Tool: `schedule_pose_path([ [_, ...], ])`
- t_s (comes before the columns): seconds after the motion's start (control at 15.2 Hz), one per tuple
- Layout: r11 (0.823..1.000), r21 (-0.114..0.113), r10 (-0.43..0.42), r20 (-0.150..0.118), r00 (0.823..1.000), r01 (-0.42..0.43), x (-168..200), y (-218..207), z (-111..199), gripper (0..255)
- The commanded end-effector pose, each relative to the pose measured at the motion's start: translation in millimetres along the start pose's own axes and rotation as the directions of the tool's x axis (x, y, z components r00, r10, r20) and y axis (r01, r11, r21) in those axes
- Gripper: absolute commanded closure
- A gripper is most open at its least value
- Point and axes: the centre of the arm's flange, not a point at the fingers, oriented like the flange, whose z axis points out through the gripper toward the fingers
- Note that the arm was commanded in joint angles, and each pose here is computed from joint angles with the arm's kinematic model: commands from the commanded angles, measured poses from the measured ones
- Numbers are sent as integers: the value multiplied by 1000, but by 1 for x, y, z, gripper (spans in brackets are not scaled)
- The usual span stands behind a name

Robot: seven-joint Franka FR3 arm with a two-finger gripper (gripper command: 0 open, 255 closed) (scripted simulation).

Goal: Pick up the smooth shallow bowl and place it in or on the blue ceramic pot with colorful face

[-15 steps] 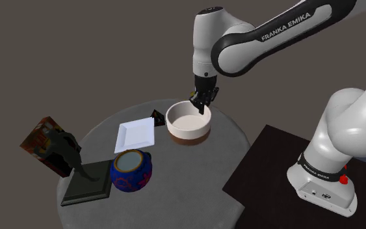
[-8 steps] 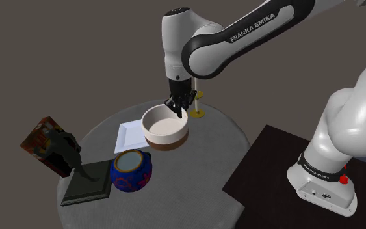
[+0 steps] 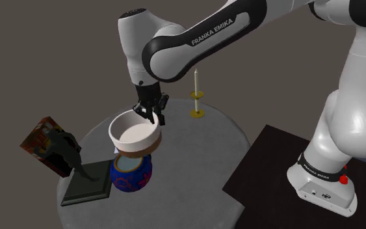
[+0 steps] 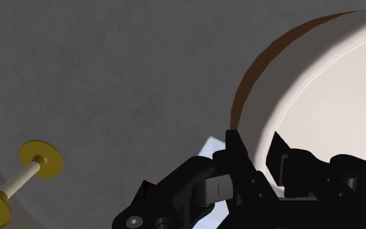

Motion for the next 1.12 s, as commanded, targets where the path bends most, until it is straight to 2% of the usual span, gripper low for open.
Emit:
schedule_pose_path([
  [0.0, 1000, 0, 2, -1, 1000, -2, 12, -24, -1, 255],
  [0.26, 1000, 0, 2, -1, 1000, -2, 31, -71, -4, 255],
  [1.06, 1000, 0, 2, -1, 1000, -2, 27, -72, 59, 255],
])
